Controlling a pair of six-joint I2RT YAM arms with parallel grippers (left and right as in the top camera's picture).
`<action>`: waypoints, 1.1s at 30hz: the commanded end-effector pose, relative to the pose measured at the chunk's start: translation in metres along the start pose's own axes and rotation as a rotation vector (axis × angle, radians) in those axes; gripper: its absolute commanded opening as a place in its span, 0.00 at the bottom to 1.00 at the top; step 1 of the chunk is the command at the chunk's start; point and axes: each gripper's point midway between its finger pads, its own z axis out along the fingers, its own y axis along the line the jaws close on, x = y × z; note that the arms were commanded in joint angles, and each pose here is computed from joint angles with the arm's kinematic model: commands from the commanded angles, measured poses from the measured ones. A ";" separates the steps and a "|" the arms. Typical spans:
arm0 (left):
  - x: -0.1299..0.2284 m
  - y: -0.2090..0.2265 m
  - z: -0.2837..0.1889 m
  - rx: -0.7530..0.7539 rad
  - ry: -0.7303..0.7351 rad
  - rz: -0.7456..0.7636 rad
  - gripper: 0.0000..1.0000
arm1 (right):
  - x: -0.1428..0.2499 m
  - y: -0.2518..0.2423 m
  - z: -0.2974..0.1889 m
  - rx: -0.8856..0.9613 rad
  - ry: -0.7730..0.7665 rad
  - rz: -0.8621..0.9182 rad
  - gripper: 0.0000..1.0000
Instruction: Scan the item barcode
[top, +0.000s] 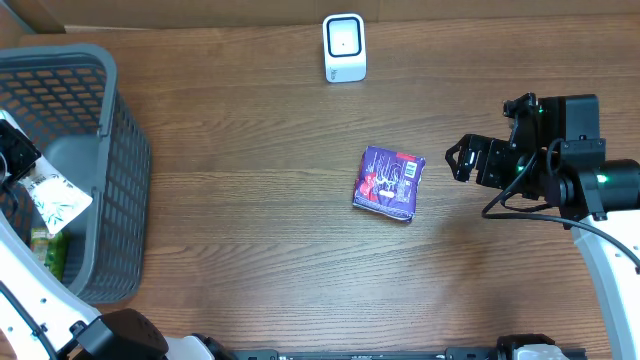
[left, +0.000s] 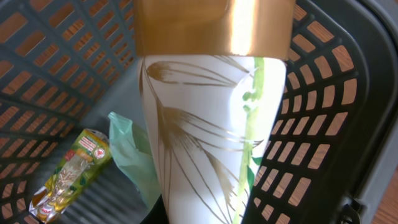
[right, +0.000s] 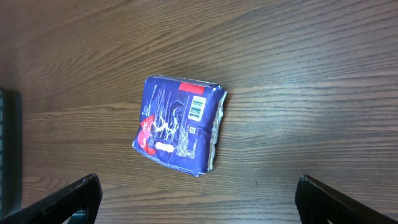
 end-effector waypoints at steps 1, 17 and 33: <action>-0.007 -0.005 -0.011 0.007 -0.041 -0.007 0.04 | 0.003 0.001 0.001 -0.007 0.009 0.002 1.00; -0.007 -0.004 -0.011 0.000 -0.044 -0.007 0.19 | 0.006 0.000 0.001 0.000 0.022 0.007 1.00; 0.043 0.019 0.098 0.004 0.292 0.054 0.44 | 0.006 0.000 0.001 0.000 0.020 0.002 1.00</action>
